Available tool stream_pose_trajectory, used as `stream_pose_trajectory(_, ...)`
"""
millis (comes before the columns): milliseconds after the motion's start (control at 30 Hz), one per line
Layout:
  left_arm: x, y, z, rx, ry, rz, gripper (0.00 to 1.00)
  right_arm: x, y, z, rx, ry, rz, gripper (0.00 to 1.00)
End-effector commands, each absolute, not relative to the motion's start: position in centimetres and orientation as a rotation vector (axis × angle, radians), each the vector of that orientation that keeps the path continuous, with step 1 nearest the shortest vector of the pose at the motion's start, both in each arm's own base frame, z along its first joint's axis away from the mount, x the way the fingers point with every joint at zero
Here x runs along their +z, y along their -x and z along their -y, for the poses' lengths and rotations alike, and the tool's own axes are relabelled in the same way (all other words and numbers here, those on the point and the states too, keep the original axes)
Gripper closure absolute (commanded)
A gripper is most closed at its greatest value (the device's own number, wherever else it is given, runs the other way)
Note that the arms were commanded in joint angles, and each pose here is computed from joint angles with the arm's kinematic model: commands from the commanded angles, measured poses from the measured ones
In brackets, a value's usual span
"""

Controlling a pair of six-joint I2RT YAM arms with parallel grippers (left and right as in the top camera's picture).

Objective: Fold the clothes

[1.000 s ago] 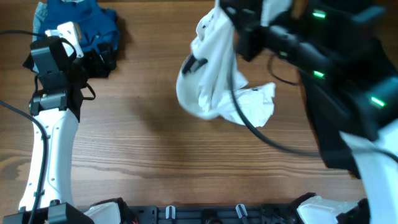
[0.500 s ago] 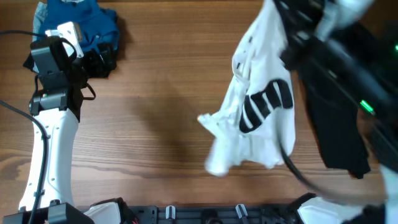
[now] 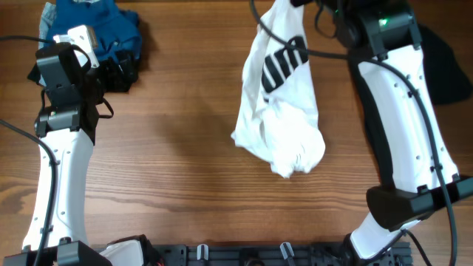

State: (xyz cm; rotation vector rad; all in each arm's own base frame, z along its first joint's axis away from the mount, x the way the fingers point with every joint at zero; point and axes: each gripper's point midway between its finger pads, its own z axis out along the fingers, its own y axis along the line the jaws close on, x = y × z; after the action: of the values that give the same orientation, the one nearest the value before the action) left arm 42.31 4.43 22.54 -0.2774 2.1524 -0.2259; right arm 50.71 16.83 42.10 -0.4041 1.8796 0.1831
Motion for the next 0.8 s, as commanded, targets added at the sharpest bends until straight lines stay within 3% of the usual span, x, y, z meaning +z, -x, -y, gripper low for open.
stream_pose_trajectory(0, 23.8, -42.3, -3.5, -0.28, 0.23, -2.128, 0.0, 47.9, -48.4, -16.7, 0.23, 0.428, -1.729, 0.96)
stream_pose_trajectory(133, 23.2, -41.4, 2.0, -0.485, -0.047, -2.165, 0.0, 50.3, -45.8, -15.8, 0.228, 0.42, -1.699, 0.96)
stream_pose_trajectory(367, 18.3, -42.2, 12.5, -0.616, -0.379, -2.224, 0.0, 48.9, -45.0, -15.1, 0.226, 0.424, -1.773, 0.96)
stream_pose_trajectory(533, 13.7, -43.8, 19.6, -0.696, -0.54, -2.189, 0.0, 48.5, -44.9, -15.1, 0.227, 0.427, -1.79, 0.96)
stream_pose_trajectory(767, 11.2, -45.1, 24.6, -0.75, -0.617, -2.091, 0.0, 47.9, -44.3, -16.0, 0.301, 0.449, -1.814, 0.96)
